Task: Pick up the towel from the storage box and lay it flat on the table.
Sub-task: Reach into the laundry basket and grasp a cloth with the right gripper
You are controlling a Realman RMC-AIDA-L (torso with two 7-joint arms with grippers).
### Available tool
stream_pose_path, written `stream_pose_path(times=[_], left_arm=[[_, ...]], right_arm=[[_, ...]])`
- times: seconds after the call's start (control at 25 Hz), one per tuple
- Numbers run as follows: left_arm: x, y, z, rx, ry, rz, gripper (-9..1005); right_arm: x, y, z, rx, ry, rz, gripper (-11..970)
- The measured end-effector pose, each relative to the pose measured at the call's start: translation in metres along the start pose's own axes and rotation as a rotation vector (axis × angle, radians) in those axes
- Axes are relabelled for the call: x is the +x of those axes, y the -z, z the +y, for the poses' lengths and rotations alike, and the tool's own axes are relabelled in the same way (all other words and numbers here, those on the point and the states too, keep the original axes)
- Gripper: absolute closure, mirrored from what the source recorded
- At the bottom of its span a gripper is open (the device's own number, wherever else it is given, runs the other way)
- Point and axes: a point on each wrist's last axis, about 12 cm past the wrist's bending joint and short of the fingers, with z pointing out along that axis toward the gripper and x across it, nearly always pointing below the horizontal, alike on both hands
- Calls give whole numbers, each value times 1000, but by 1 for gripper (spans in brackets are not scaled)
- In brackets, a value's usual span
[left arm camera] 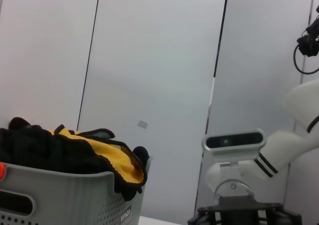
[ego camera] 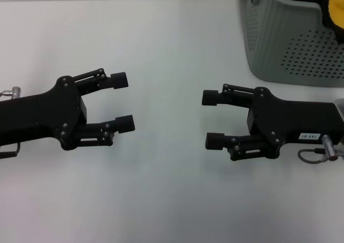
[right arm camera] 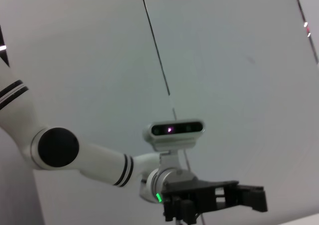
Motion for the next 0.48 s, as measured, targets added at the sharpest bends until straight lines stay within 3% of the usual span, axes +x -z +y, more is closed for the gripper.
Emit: stream_pose_path(times=[0.28,0.48], left_arm=[[0,1,0,-7,-2,-5,140],[2,0,-2,-19,-3,-21,141]], right_arm=[[2,10,6,67,64,-91,104],[-3,16,9,56,84,-130,104]])
